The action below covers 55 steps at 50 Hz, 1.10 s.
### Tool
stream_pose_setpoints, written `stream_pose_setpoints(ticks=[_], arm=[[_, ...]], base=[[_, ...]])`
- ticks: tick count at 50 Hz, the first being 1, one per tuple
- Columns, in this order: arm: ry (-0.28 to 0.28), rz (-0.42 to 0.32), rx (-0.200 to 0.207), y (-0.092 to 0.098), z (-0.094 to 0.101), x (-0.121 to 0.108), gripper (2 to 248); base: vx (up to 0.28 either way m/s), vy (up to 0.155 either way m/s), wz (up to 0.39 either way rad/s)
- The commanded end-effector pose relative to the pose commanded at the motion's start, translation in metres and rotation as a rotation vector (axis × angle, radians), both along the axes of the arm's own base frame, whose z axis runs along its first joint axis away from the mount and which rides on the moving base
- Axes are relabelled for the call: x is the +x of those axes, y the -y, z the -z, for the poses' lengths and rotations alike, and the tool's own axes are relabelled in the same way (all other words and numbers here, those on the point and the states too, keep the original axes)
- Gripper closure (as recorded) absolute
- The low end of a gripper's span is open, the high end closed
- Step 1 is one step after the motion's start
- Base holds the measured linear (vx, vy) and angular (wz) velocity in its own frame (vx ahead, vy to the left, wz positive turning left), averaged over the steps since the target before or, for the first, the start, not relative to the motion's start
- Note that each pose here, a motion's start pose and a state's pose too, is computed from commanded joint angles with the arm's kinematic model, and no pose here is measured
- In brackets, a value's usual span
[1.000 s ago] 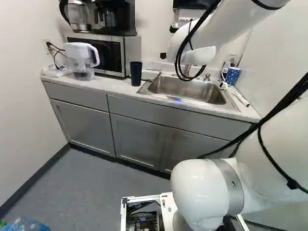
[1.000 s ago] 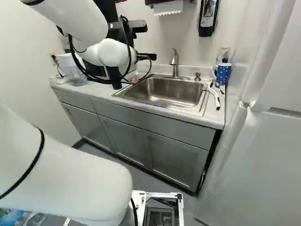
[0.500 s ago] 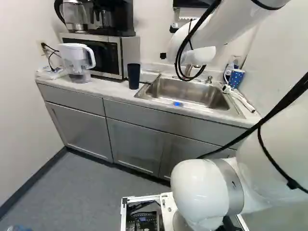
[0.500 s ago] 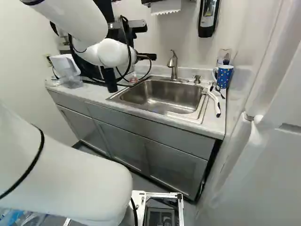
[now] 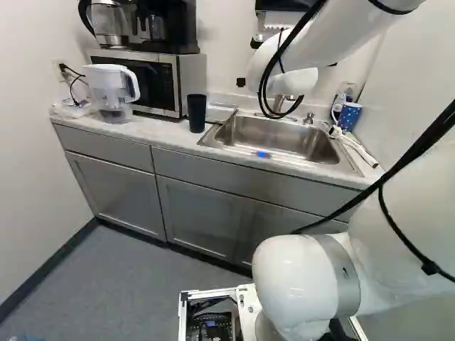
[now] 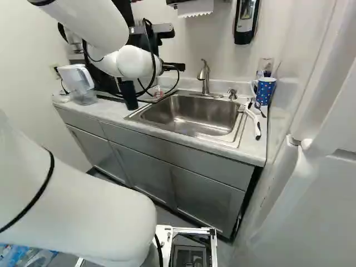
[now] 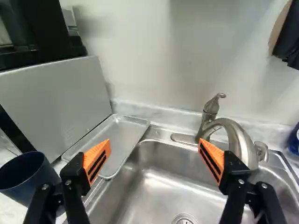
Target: Rinse the cup and place it in the tray
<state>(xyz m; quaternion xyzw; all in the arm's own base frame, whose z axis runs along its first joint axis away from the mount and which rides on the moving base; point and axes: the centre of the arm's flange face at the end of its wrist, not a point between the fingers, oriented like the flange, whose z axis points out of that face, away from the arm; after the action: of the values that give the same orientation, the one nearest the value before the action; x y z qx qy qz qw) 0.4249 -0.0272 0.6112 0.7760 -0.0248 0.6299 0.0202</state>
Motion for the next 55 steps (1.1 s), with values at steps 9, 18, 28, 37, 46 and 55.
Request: stream_pose_setpoints(ticks=[9,18,28,37,46,55], arm=[[-0.001,0.0,0.0,0.0,0.0,0.003,3],[-0.003,0.003,0.0,0.002,-0.001,0.01,3],[-0.006,0.006,0.0,0.004,-0.001,0.017,3],[-0.008,0.009,0.001,0.005,-0.002,0.024,3],[-0.01,0.011,0.001,0.007,-0.002,0.034,3],[-0.012,0.015,0.001,0.01,-0.003,0.044,3]], base=[[0.0,0.0,0.0],[0.0,0.0,0.0],[0.0,0.0,0.0],[0.0,0.0,0.0],[0.0,0.0,0.0],[0.0,0.0,0.0]])
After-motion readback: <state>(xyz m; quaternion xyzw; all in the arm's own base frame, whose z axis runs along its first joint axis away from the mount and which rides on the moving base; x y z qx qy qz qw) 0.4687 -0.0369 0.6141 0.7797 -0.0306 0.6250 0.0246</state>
